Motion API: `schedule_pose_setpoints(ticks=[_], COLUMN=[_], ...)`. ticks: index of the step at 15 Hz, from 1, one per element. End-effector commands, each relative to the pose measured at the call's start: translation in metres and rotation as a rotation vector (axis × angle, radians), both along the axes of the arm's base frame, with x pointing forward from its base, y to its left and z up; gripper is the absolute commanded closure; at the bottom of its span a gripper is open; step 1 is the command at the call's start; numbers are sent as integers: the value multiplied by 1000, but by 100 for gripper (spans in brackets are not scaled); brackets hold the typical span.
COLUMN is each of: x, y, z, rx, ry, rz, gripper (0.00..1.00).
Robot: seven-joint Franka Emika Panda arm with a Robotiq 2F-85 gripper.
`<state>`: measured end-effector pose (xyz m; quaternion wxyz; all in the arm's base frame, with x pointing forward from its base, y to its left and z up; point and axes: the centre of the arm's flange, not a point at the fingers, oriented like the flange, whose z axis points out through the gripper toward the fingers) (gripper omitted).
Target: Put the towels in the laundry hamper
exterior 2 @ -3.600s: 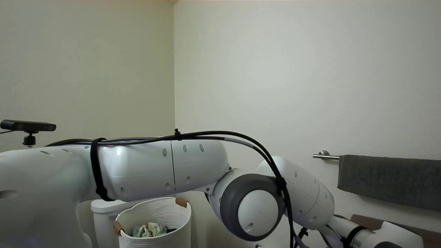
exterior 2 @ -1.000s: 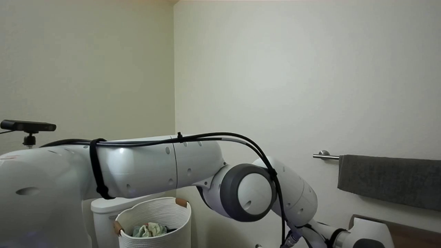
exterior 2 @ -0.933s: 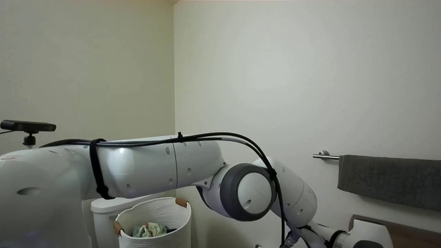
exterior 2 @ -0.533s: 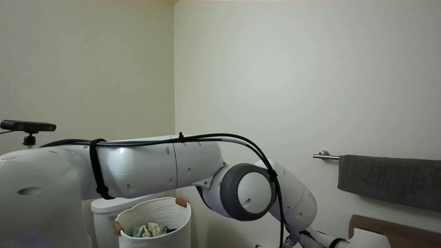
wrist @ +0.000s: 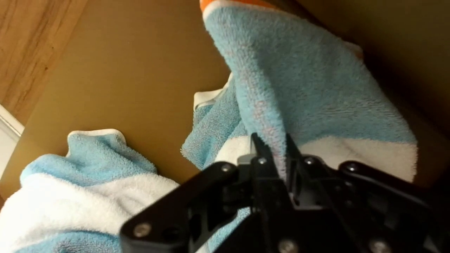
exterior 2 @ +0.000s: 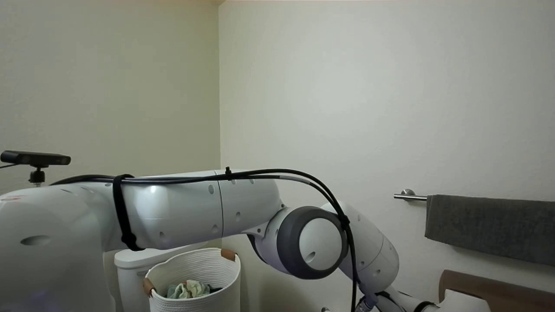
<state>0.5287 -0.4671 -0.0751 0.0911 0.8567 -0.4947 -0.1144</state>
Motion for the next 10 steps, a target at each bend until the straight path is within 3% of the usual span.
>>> schedule_pose_setpoints(ticks=[1, 5, 10], x=[45, 54, 93], y=[-39, -35, -30], z=[-46, -29, 61], rx=[104, 272, 312], ry=[11, -30, -119], rz=[21, 79, 155], gripper=[94, 88, 88])
